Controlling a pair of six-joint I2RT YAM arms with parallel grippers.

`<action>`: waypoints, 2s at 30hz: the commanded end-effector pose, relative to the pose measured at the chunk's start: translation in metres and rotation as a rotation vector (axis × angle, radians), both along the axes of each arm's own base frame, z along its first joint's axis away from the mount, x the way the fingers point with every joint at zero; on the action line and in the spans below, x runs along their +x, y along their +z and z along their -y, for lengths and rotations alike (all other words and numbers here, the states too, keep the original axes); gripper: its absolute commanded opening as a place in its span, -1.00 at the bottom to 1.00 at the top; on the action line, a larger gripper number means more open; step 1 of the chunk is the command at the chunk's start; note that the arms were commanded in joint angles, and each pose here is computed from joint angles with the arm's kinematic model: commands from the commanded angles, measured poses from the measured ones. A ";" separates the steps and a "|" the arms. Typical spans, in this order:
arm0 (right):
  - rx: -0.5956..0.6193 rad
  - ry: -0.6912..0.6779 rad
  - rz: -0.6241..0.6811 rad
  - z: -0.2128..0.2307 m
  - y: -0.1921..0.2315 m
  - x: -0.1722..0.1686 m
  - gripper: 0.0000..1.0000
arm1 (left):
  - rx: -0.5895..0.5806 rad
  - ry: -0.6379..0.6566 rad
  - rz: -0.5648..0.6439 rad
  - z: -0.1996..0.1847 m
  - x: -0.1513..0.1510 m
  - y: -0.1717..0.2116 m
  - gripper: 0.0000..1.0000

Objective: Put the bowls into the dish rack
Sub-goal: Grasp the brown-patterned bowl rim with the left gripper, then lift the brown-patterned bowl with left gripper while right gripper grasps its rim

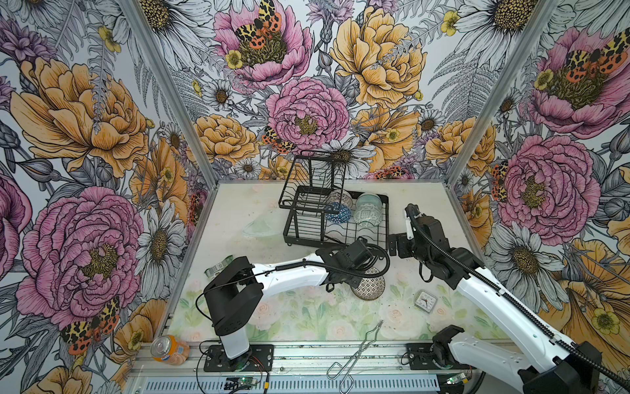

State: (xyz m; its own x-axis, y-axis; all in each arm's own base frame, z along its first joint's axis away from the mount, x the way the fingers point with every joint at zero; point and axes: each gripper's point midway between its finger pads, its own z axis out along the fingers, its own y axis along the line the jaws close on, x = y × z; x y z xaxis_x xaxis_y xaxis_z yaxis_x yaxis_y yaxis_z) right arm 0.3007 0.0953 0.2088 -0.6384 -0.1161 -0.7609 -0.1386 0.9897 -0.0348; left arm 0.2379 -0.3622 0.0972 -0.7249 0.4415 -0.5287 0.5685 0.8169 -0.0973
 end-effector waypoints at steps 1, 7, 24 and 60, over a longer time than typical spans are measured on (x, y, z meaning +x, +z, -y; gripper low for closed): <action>0.026 -0.002 0.020 0.000 0.007 -0.002 0.99 | 0.001 0.011 0.017 -0.005 0.004 0.009 -0.91; 0.034 0.001 0.025 0.000 0.009 -0.003 0.99 | -0.057 0.020 0.066 -0.006 0.009 0.040 -1.00; 0.306 0.134 0.058 -0.035 0.049 -0.025 0.99 | -0.474 0.239 0.482 -0.057 0.040 0.171 -1.00; 0.517 0.158 0.077 -0.137 0.050 0.018 0.01 | -0.720 0.362 0.816 -0.066 0.035 0.212 -1.00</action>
